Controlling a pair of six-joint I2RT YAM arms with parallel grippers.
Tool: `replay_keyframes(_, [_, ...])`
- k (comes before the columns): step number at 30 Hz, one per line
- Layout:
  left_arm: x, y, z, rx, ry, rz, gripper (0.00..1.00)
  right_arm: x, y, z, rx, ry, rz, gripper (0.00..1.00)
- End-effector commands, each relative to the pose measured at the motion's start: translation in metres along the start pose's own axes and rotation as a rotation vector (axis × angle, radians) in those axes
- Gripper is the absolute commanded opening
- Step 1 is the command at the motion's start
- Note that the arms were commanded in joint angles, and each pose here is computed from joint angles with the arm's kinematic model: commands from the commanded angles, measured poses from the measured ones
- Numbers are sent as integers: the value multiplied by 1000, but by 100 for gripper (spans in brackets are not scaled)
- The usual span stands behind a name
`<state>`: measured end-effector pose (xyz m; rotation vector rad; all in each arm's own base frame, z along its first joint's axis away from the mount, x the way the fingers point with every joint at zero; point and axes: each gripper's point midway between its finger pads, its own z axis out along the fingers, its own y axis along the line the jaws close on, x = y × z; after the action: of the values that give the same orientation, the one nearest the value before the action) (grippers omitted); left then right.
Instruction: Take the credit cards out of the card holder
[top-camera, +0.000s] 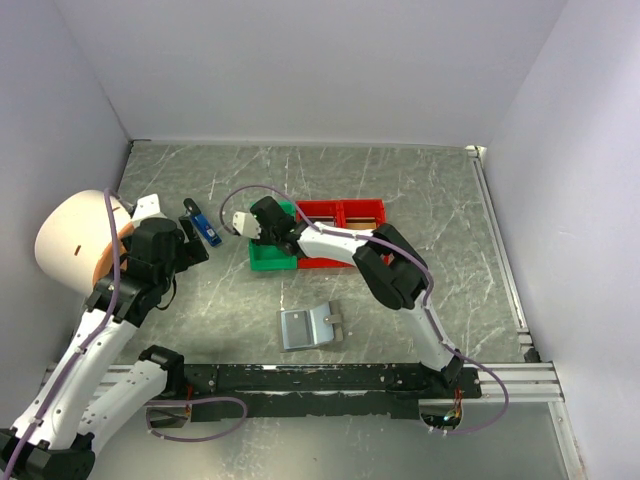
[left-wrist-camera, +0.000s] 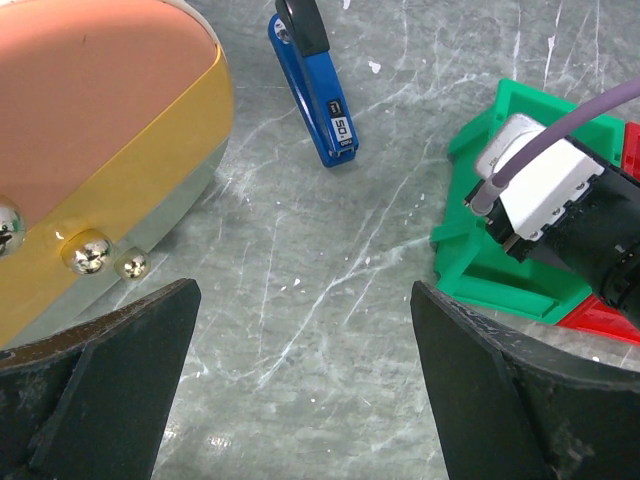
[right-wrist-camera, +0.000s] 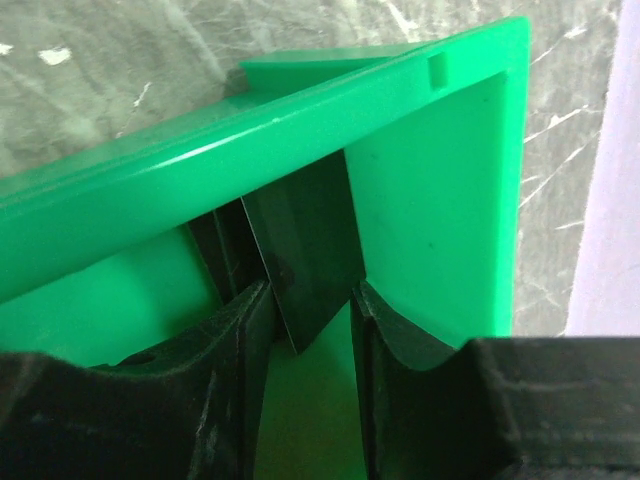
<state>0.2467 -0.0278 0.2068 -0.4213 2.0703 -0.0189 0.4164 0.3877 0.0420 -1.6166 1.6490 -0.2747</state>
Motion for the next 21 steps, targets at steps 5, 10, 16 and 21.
replay_keyframes(5, [-4, 0, 1, -7, -6, -6, 99, -26, -13, -32, -29, -70, 173, 38])
replay_keyframes(10, [-5, 0, 1, -4, -7, -6, 99, -44, -17, -44, -41, -105, 456, 33])
replay_keyframes(16, [-5, 0, 1, -4, -6, -7, 99, -54, 8, -47, -124, -37, 905, 15])
replay_keyframes(21, [-5, 0, 0, 0, -8, -9, 99, -37, 27, -36, -73, 40, 1100, 4])
